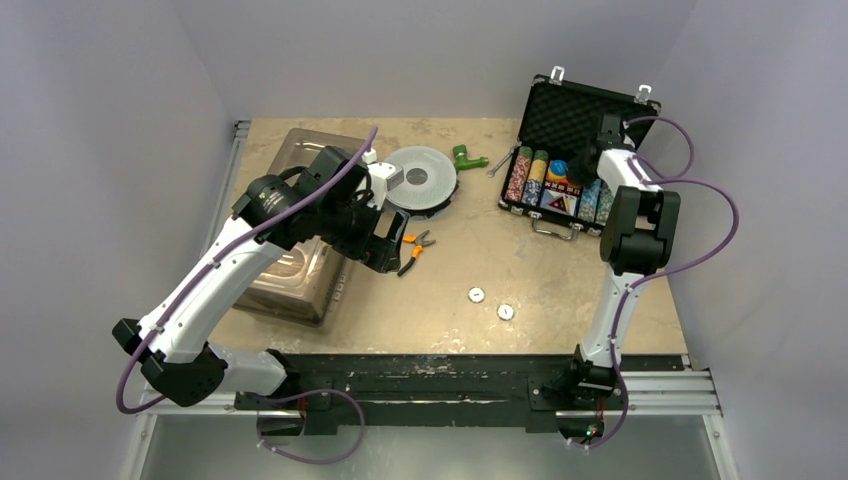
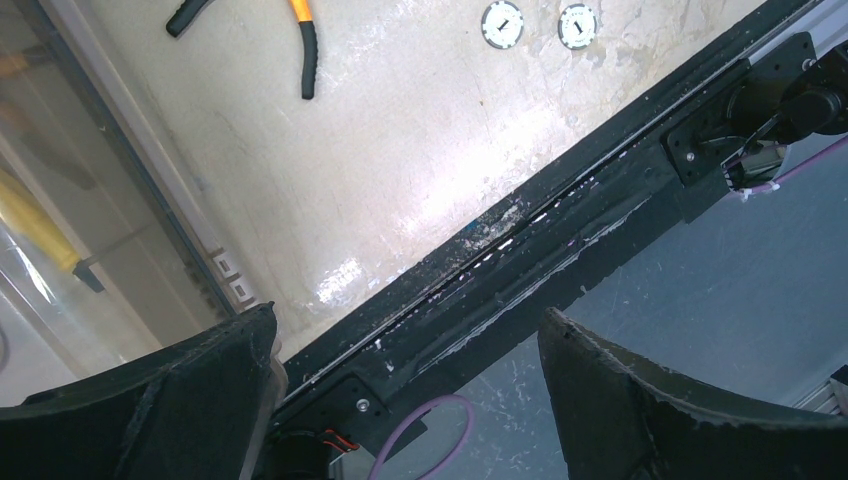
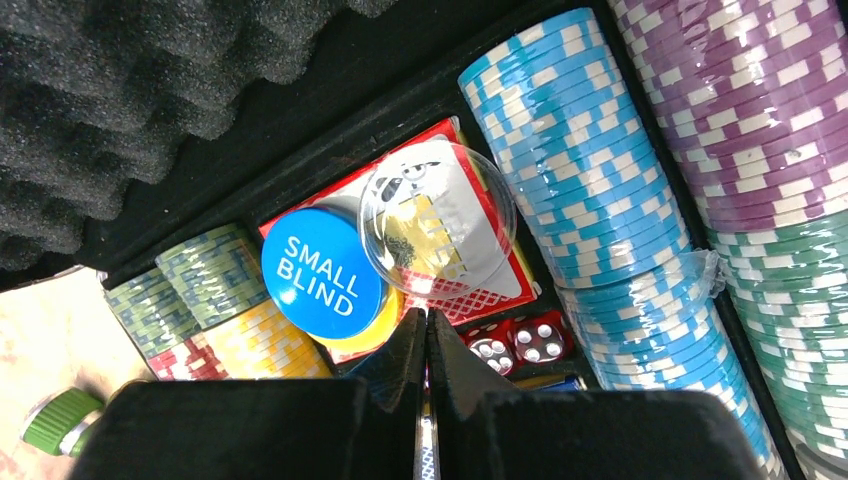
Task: Pack up texas hold em set
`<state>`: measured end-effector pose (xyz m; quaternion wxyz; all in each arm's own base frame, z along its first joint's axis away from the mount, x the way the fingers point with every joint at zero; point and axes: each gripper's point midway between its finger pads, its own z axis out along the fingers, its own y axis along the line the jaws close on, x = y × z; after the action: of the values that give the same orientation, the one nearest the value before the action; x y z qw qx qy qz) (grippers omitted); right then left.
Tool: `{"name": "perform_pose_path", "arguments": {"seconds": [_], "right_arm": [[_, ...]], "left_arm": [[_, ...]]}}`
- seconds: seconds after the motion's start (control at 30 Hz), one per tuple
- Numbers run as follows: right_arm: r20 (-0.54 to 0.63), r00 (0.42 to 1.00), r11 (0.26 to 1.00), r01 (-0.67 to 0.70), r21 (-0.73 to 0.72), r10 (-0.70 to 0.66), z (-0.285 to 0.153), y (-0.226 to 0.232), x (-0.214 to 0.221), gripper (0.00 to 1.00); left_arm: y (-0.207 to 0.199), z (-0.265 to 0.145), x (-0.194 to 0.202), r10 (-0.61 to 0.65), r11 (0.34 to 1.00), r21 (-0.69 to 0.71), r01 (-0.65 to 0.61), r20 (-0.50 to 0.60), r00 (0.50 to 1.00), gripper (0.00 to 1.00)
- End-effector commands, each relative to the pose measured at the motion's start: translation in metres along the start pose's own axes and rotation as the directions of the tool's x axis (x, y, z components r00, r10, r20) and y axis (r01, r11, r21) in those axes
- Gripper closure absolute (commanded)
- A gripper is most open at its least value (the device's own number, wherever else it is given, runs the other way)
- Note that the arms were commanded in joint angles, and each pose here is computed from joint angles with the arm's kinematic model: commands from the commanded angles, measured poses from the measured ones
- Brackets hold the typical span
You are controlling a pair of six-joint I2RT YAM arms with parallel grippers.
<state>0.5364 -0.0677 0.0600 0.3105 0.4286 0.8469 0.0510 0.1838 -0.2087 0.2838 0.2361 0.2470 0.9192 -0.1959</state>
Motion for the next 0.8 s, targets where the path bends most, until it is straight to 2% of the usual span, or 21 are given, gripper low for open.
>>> {"name": "perform_pose_path", "arguments": {"seconds": [0.0, 0.43, 0.77], "right_arm": [[0.071, 0.997, 0.999, 0.001, -0.039, 0.001, -0.010, 0.016, -0.021, 1.00], [0.038, 0.998, 0.997, 0.044, -0.065, -0.041, 0.008, 0.031, -0.015, 1.00], [0.048, 0.997, 0.991, 0.066, -0.118, -0.060, -0.009, 0.054, -0.017, 1.00]], "left_arm": [[-0.002, -0.006, -0.004, 0.026, 1.000, 0.015, -0.027, 0.034, 0.999, 0.00], [-0.001, -0.007, -0.004, 0.028, 1.000, 0.006, -0.028, 0.038, 0.999, 0.00], [-0.001, -0.008, -0.006, 0.027, 1.000, 0.006, -0.027, 0.044, 0.999, 0.00]]}}
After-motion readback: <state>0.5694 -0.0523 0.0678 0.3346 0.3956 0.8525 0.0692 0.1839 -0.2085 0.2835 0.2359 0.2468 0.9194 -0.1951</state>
